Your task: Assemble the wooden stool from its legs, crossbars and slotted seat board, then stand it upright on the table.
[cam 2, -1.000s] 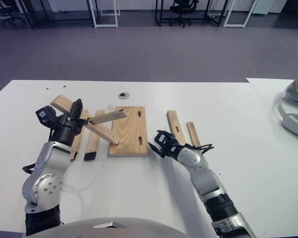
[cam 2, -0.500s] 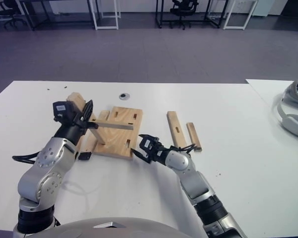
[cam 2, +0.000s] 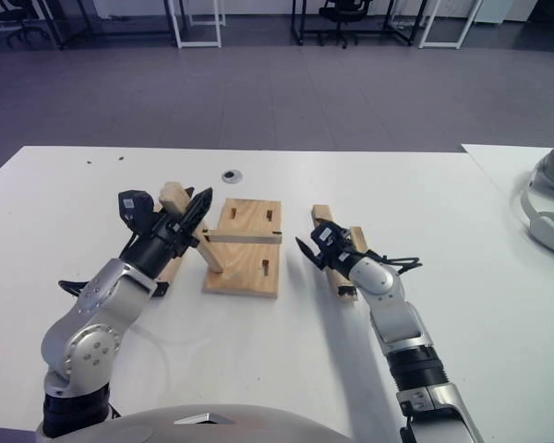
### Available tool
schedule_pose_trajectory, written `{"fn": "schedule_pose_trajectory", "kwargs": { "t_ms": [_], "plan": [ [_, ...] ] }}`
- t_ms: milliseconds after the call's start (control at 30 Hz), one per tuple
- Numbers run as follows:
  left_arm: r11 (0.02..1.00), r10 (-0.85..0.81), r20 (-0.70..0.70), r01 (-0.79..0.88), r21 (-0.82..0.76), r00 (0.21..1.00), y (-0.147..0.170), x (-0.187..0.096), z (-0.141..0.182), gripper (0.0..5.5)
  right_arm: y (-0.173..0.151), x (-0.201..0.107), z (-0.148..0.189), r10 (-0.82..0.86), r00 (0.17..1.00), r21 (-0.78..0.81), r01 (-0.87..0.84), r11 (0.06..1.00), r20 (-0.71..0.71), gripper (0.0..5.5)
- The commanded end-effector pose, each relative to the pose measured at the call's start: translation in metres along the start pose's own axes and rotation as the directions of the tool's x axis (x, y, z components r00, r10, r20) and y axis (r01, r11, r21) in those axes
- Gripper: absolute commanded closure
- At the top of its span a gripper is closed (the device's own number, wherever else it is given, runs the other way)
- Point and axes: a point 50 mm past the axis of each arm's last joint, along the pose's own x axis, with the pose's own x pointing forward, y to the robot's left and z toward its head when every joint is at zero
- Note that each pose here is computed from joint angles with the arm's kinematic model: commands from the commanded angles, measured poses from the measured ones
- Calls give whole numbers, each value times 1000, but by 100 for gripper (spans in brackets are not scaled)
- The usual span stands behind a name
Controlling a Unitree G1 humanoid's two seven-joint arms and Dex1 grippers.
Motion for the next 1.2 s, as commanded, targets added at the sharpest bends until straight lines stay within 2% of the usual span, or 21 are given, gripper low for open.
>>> {"fn": "schedule_pose_trajectory", "kwargs": {
  "t_ms": [33, 100, 167, 233, 300, 333, 400, 467, 500, 600, 700, 867, 1100, 1200],
  "plan": [
    [987, -159, 25, 159, -10, 987, -18, -6, 22, 246, -18, 3, 8, -72, 997, 25, 71, 997, 40, 228],
    [974, -226, 69, 226, 4, 972, -27, -5, 37, 207, -20, 3, 7, -84, 996, 27, 83, 996, 39, 228],
    [976, -219, 185, 213, 54, 958, -23, -2, 64, 165, -24, 2, 7, -108, 993, 42, 106, 993, 42, 228],
    [990, -127, 281, 103, 97, 951, -3, -2, 83, 159, -34, -1, 5, -160, 986, 63, 158, 985, 38, 228],
    [994, 2, 285, -33, 106, 958, 21, -4, 79, 159, -42, -1, 2, -205, 978, 79, 203, 976, 26, 228],
    [989, 53, 267, -87, 118, 962, 30, -5, 75, 159, -44, -1, 1, -219, 976, 84, 216, 973, 20, 228],
    [950, 175, 108, -197, 242, 979, 53, -5, 49, 159, -45, 0, -3, -225, 974, 89, 224, 971, 6, 228],
    [925, 260, -86, -223, 307, 962, 72, -10, 14, 159, -42, 0, -7, -222, 975, 96, 222, 970, -10, 228],
    [922, 275, -131, -222, 318, 953, 76, -12, 5, 159, -41, 0, -9, -220, 975, 98, 220, 970, -15, 228],
    [928, 329, -358, -230, 291, 874, 97, -26, -36, 159, -35, 3, -13, -203, 979, 106, 206, 973, -33, 228],
    [937, 330, -483, -219, 273, 811, 101, -37, -60, 159, -26, 6, -17, -181, 982, 117, 186, 976, -46, 228],
    [909, 388, -570, -200, 366, 724, 110, -50, -78, 159, -18, 8, -20, -160, 985, 128, 166, 978, -57, 228],
    [899, 398, -578, -178, 400, 712, 109, -52, -80, 282, -18, 10, -17, -157, 986, 128, 163, 978, -54, 228],
    [889, 400, -547, -167, 426, 736, 109, -48, -77, 330, -27, 13, -9, -183, 983, 238, 182, 954, -17, 228]
  ]
}}
